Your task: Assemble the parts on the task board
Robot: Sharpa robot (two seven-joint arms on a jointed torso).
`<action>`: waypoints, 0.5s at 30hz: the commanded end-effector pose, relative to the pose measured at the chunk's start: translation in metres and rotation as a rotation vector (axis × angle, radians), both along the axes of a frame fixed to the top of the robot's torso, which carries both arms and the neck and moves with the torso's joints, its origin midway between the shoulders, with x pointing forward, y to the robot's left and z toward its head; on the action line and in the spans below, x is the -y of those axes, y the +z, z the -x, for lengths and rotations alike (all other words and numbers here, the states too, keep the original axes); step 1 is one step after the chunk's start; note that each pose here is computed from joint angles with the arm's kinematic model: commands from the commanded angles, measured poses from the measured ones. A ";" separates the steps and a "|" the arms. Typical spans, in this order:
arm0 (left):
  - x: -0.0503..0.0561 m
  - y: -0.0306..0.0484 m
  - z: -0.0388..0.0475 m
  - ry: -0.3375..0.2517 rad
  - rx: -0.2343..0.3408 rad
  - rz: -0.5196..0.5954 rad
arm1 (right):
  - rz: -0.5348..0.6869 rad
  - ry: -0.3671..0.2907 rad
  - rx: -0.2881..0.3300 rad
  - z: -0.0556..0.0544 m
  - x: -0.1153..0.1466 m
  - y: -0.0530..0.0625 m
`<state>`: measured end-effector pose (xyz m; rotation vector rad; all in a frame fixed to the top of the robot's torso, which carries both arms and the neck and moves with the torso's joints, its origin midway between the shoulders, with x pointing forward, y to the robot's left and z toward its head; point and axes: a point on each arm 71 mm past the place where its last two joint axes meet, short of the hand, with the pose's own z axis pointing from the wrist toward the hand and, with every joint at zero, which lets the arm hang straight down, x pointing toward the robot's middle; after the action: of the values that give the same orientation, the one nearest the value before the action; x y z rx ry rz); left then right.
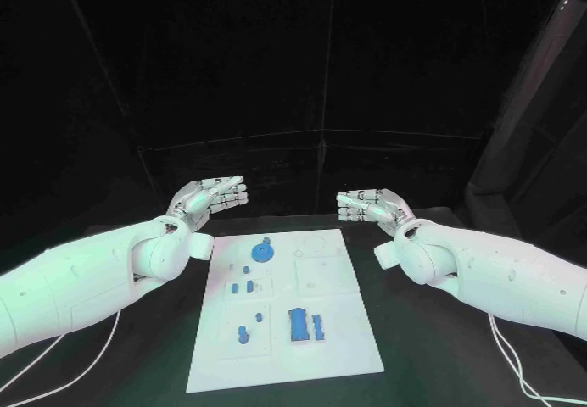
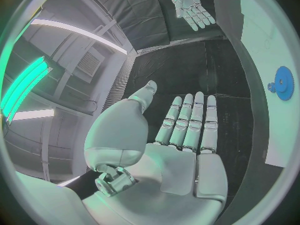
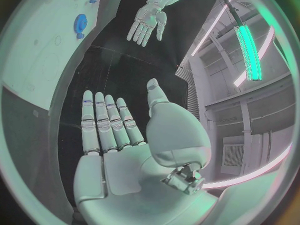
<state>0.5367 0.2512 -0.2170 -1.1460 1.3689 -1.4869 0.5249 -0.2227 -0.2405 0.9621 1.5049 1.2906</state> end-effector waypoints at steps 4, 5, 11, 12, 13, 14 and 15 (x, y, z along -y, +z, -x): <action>0.010 -0.0027 0.0093 0.047 0.005 -0.019 | -0.048 -0.067 0.022 0.011 -0.008 0.005; 0.012 -0.0035 0.0119 0.056 0.005 -0.021 | -0.058 -0.080 0.024 0.014 -0.010 0.005; 0.032 -0.0081 0.0344 0.136 0.004 -0.046 | -0.124 -0.185 0.031 0.039 -0.022 0.011; 0.035 -0.0085 0.0385 0.149 0.004 -0.051 | -0.131 -0.200 0.030 0.043 -0.023 0.012; 0.038 -0.0087 0.0424 0.162 0.004 -0.055 | -0.137 -0.212 0.029 0.046 -0.024 0.013; 0.041 -0.0089 0.0464 0.174 0.004 -0.060 | -0.142 -0.224 0.028 0.049 -0.025 0.013; 0.044 -0.0089 0.0518 0.191 0.005 -0.066 | -0.148 -0.239 0.027 0.053 -0.027 0.014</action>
<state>0.4867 0.2009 -0.2297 -1.2244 1.3466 -1.4337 0.4732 -0.1878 -0.2301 1.1126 1.3698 1.3368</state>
